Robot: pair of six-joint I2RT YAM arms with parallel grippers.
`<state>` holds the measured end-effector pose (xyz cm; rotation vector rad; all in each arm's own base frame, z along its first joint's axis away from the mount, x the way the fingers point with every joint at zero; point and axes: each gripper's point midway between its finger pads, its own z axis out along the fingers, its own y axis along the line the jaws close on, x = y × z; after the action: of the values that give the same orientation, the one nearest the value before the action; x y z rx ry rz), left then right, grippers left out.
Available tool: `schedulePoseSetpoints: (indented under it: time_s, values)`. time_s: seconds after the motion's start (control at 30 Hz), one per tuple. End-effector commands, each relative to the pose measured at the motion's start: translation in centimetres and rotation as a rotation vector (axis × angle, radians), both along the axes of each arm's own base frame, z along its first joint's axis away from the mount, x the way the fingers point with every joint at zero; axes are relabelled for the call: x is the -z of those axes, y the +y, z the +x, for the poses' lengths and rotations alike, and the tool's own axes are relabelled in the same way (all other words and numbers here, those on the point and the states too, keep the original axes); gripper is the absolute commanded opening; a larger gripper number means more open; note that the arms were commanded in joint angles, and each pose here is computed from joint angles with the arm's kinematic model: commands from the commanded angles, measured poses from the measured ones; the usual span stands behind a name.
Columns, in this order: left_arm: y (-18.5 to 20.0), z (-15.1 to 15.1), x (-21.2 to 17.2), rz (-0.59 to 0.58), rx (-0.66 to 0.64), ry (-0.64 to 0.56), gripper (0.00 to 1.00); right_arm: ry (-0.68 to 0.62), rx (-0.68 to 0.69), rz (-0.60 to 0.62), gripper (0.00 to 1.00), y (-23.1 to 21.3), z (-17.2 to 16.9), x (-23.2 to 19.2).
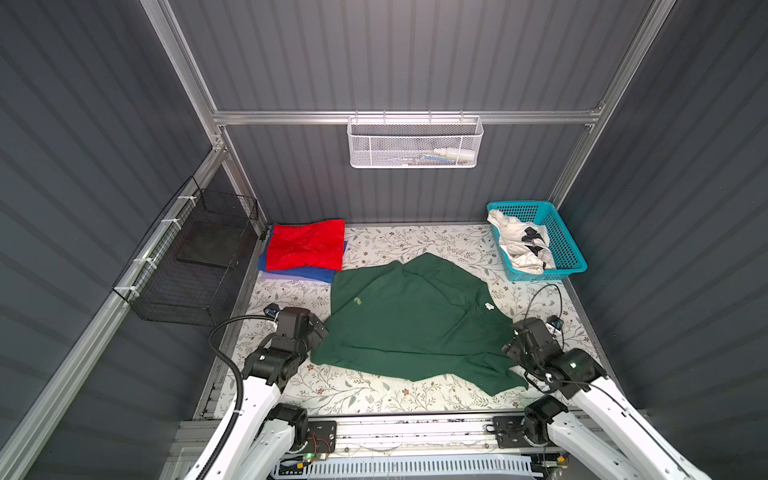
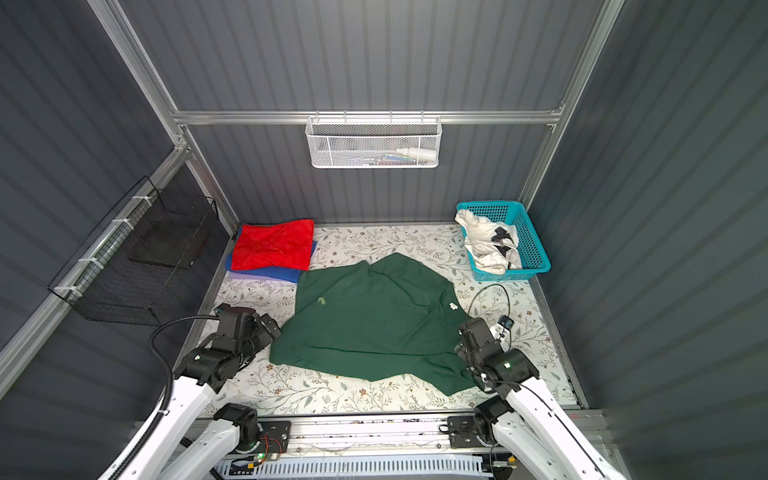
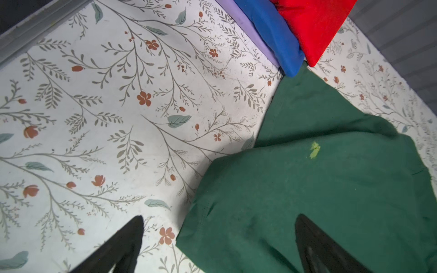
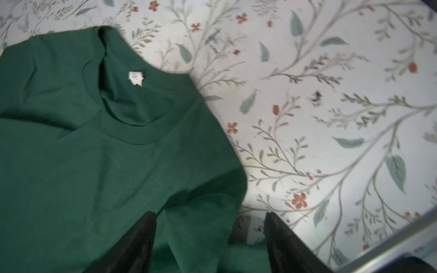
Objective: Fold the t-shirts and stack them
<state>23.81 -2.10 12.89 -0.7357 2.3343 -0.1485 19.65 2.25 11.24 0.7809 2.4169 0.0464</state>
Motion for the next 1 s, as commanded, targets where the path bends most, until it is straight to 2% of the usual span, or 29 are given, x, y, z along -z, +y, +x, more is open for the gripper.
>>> schedulePoseSetpoints:
  time_s: [0.0, 0.07, 0.13, 0.23, 0.37, 0.57, 0.63, 0.73, 0.9, 0.97]
  values:
    - [-1.3, 3.6, -1.7, 0.019, 0.078, -0.052, 1.0, -0.106, -0.214, -0.024, 0.82, 3.8, 6.0, -3.4]
    - [-2.7, 5.8, -1.7, -0.005, 0.119, -0.058, 1.0, -0.077, -0.296, 0.005, 0.83, 6.0, 9.4, -4.0]
    - [-4.0, 7.8, -1.5, -0.026, 0.157, -0.073, 1.0, -0.026, -0.35, 0.041, 0.83, 7.9, 12.9, -2.2]
    - [-5.6, 10.8, -1.8, -0.046, 0.212, -0.093, 1.0, 0.039, -0.358, 0.135, 0.79, 9.0, 17.6, 0.2]
    - [-8.0, 13.2, -3.1, -0.09, 0.308, -0.094, 1.0, 0.129, -0.354, 0.023, 0.78, 8.3, 21.7, 2.2]
    - [-9.5, 13.3, -4.2, -0.154, 0.364, -0.135, 1.0, 0.218, -0.291, -0.048, 0.79, 5.8, 24.3, 5.5]
    - [-9.5, 13.0, -4.2, -0.157, 0.365, -0.128, 1.0, 0.234, -0.272, 0.002, 0.76, 5.4, 24.7, 6.4]
    - [-9.4, 12.5, -4.2, -0.161, 0.363, -0.127, 1.0, 0.236, -0.26, 0.044, 0.66, 5.2, 25.1, 7.5]
    - [-8.6, 12.0, -4.4, -0.128, 0.344, -0.124, 1.0, 0.264, -0.285, 0.064, 0.63, 5.6, 25.1, 8.7]
    - [-8.4, 11.9, -4.8, -0.131, 0.333, -0.128, 1.0, 0.258, -0.293, 0.057, 0.58, 5.8, 25.1, 8.7]
